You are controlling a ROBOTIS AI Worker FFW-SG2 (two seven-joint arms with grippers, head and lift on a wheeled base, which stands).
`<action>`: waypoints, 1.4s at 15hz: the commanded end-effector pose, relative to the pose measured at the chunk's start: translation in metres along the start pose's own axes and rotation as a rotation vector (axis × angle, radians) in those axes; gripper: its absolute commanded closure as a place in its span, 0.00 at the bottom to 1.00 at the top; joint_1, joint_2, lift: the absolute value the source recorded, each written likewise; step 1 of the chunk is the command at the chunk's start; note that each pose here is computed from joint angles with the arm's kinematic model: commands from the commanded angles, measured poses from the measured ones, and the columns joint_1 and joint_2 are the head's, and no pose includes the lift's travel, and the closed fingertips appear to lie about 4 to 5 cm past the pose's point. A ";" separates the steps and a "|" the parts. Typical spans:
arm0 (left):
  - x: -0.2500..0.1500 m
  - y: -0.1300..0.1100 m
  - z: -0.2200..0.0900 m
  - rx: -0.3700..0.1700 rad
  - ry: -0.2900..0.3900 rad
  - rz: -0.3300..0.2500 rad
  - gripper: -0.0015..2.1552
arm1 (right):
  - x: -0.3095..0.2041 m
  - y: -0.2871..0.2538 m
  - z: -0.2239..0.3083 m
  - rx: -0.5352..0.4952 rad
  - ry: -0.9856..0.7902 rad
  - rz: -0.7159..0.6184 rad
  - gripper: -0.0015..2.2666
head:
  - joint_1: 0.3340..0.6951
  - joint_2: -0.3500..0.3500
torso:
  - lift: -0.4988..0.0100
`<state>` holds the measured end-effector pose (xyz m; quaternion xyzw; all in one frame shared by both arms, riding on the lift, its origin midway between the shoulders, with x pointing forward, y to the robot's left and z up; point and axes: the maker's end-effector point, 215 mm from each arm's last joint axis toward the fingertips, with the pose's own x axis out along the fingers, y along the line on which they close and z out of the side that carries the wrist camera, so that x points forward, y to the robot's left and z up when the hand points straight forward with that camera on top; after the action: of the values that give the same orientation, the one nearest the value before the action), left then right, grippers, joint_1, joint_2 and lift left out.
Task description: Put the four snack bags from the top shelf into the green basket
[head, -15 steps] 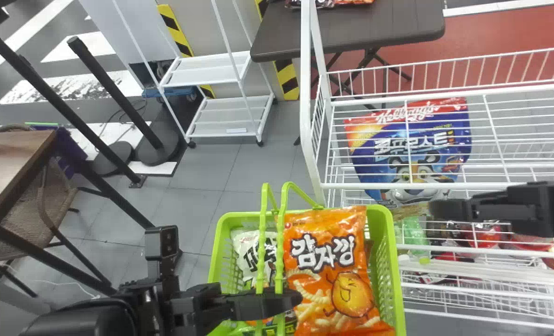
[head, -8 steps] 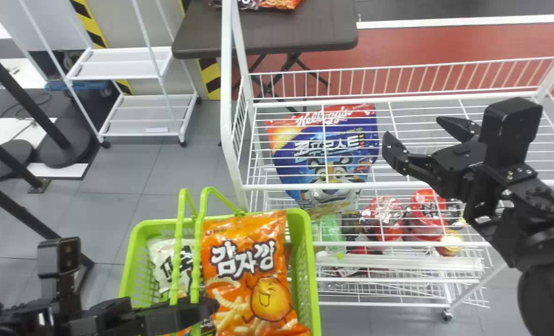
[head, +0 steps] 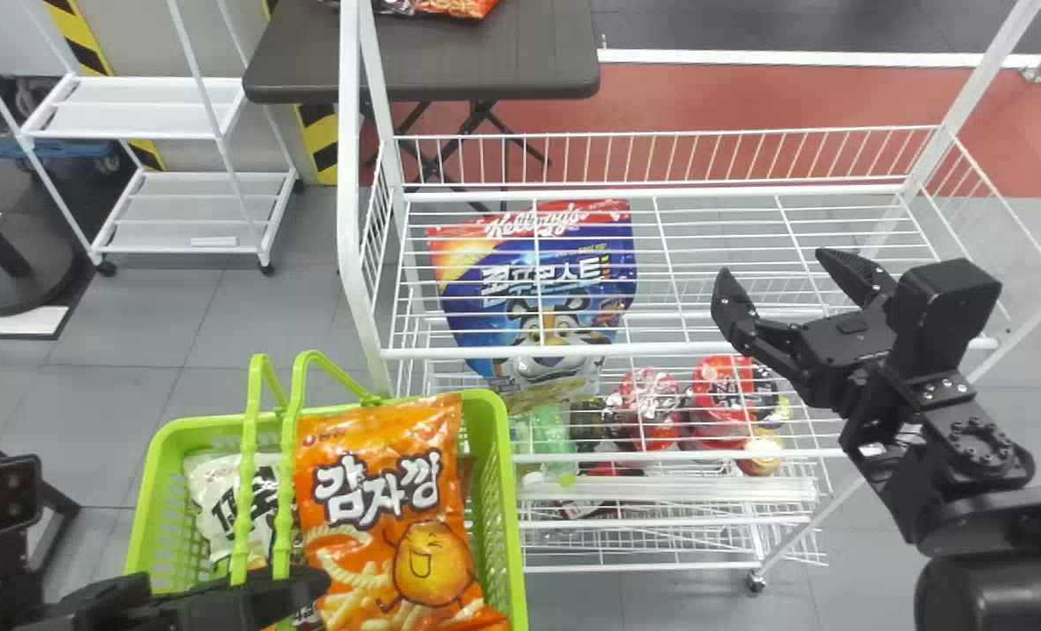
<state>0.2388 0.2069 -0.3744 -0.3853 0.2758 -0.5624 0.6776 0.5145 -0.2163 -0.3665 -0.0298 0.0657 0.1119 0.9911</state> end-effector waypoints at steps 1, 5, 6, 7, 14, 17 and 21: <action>-0.001 -0.003 -0.001 -0.005 -0.002 -0.007 1.00 | -0.004 -0.004 -0.002 0.007 -0.003 -0.010 0.02 | 1.00 0.48 | 0.98; -0.001 -0.003 0.000 -0.004 -0.003 -0.008 1.00 | -0.007 -0.006 -0.004 0.013 -0.003 -0.013 0.02 | 1.00 0.47 | 0.98; -0.001 -0.003 0.000 -0.004 -0.003 -0.008 1.00 | -0.007 -0.005 -0.003 0.013 -0.008 -0.013 0.02 | 1.00 0.47 | 0.98; -0.001 -0.003 0.000 -0.004 -0.004 -0.008 1.00 | -0.007 -0.005 -0.003 0.016 -0.009 -0.012 0.02 | 1.00 0.46 | 0.98; -0.001 -0.003 -0.001 -0.005 -0.005 -0.009 1.00 | -0.010 -0.008 -0.008 0.056 -0.001 -0.013 0.02 | 1.00 0.46 | 0.98; -0.001 -0.003 -0.001 -0.005 -0.003 -0.008 1.00 | -0.010 -0.009 -0.009 0.060 0.002 -0.016 0.02 | 1.00 0.46 | 0.98; -0.001 -0.003 -0.001 -0.005 -0.003 -0.008 1.00 | -0.010 -0.009 -0.011 0.064 0.007 -0.019 0.03 | 1.00 0.45 | 0.98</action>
<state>0.2372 0.2072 -0.3744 -0.3882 0.2770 -0.5603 0.6773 0.5058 -0.2280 -0.3745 -0.0003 0.0712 0.1003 0.9924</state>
